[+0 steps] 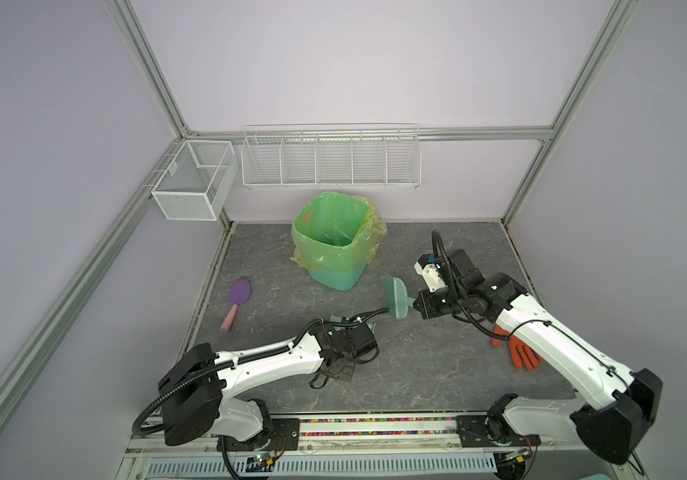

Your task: Sweep away the paper scraps from the table

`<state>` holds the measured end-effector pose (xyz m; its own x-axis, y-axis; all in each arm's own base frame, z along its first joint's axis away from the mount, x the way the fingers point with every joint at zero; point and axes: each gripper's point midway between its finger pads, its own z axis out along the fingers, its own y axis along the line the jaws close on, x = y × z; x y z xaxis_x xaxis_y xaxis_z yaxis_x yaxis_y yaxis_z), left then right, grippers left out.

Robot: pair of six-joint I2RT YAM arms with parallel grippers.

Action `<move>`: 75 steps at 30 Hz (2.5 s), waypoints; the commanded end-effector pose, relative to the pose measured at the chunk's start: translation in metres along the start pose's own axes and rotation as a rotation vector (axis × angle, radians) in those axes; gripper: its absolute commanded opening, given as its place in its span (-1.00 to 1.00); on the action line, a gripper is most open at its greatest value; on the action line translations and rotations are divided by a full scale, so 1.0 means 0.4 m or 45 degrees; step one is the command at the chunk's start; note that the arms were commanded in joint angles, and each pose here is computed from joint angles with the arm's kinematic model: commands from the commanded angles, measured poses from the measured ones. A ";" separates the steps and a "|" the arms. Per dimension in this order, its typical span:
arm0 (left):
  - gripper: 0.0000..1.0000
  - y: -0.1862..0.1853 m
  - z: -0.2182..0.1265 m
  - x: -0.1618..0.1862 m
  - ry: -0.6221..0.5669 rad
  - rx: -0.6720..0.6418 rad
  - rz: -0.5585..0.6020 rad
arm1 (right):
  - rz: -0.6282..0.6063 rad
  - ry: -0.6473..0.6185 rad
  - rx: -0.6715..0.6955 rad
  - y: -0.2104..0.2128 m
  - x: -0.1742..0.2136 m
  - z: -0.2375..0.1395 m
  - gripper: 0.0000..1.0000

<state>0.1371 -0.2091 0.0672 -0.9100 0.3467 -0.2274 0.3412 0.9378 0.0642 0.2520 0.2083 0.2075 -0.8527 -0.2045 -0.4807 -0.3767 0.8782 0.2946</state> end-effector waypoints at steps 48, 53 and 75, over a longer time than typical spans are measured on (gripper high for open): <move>-0.66 0.000 0.057 0.065 0.117 0.035 -0.135 | 0.032 0.007 -0.027 -0.010 0.005 0.027 -0.86; -0.78 -0.007 0.063 0.066 0.124 0.046 -0.138 | 0.035 0.012 -0.029 -0.009 0.006 0.031 -0.86; -1.00 -0.018 0.045 0.048 0.117 0.051 -0.127 | 0.034 0.016 -0.025 -0.013 0.010 0.030 -0.86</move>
<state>0.1167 -0.2059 0.0370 -0.9539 0.2710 -0.1291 0.2716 0.9623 0.0131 0.2541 0.2072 0.1967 -0.8644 -0.1931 -0.4641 -0.3631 0.8784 0.3108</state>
